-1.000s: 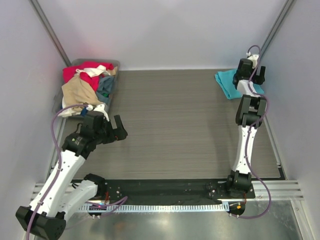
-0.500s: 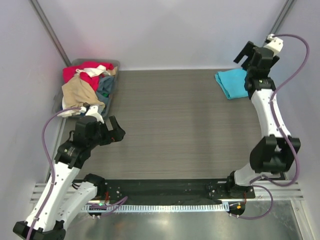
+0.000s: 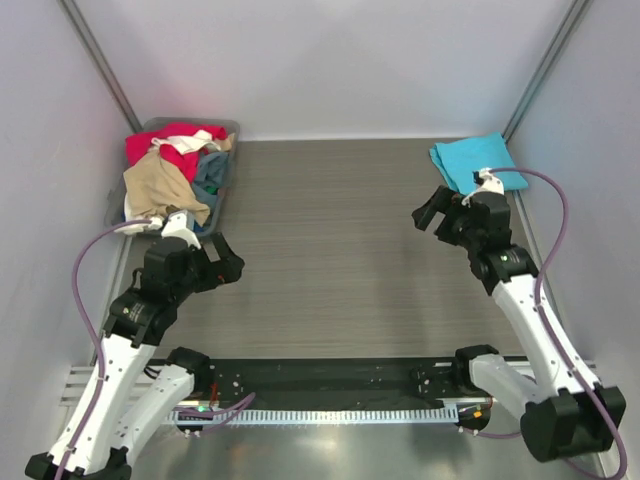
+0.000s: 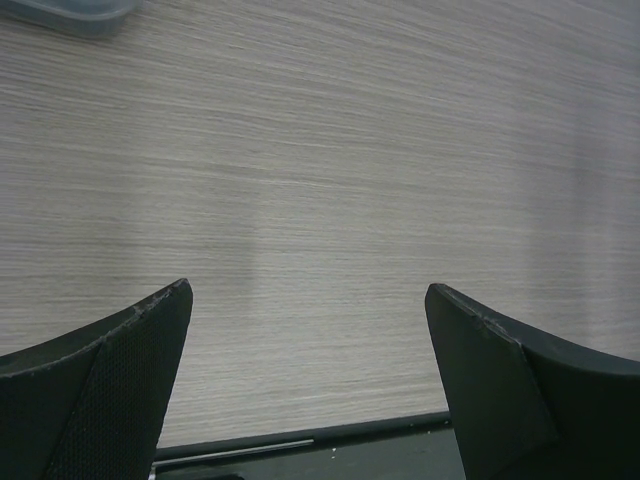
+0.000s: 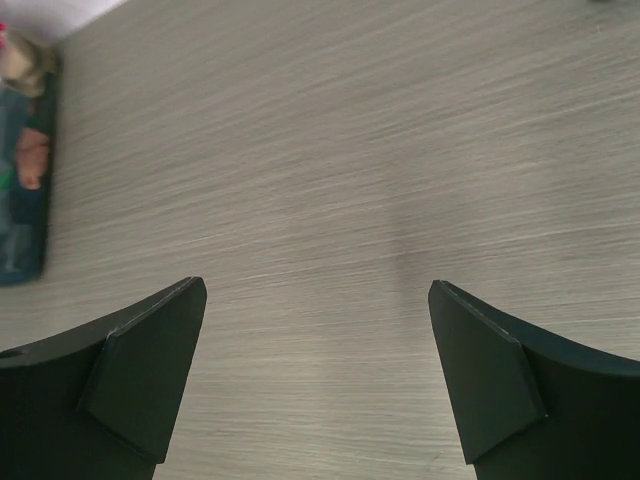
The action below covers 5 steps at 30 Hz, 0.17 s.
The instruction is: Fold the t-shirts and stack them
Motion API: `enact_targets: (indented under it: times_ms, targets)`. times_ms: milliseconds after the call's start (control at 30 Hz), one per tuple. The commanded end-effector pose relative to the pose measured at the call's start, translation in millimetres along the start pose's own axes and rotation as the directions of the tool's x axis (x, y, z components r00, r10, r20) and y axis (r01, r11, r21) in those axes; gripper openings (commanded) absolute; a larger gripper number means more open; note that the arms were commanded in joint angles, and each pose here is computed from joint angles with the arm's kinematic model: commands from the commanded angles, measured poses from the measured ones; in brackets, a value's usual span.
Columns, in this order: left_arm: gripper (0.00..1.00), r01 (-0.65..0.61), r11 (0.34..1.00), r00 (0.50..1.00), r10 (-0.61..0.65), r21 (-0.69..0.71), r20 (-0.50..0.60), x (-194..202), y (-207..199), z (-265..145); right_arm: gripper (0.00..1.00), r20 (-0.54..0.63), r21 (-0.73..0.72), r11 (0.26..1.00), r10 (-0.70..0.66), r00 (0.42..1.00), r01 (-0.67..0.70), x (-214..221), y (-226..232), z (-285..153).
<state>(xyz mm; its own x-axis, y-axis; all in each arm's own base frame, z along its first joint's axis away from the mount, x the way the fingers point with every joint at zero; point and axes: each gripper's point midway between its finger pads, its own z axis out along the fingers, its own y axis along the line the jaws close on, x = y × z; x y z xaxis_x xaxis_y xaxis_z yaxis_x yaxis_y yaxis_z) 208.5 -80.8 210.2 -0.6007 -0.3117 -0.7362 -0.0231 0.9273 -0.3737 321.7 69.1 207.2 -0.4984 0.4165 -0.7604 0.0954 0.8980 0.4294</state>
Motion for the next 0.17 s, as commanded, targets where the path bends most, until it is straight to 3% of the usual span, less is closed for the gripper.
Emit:
enact_targets:
  times_ms: [0,133]
  targets:
    - [1.00,0.032,0.998,0.998,-0.029,-0.060,0.059,-11.1,10.4,-2.8,1.00,0.027,-0.095,0.995,0.034,0.999,-0.031,-3.8,16.8,-21.0]
    - [1.00,0.050,0.992,0.995,-0.039,-0.117,0.094,-16.1,20.9,-5.5,1.00,0.018,-0.144,0.988,0.051,0.999,-0.048,7.0,20.8,-33.9]
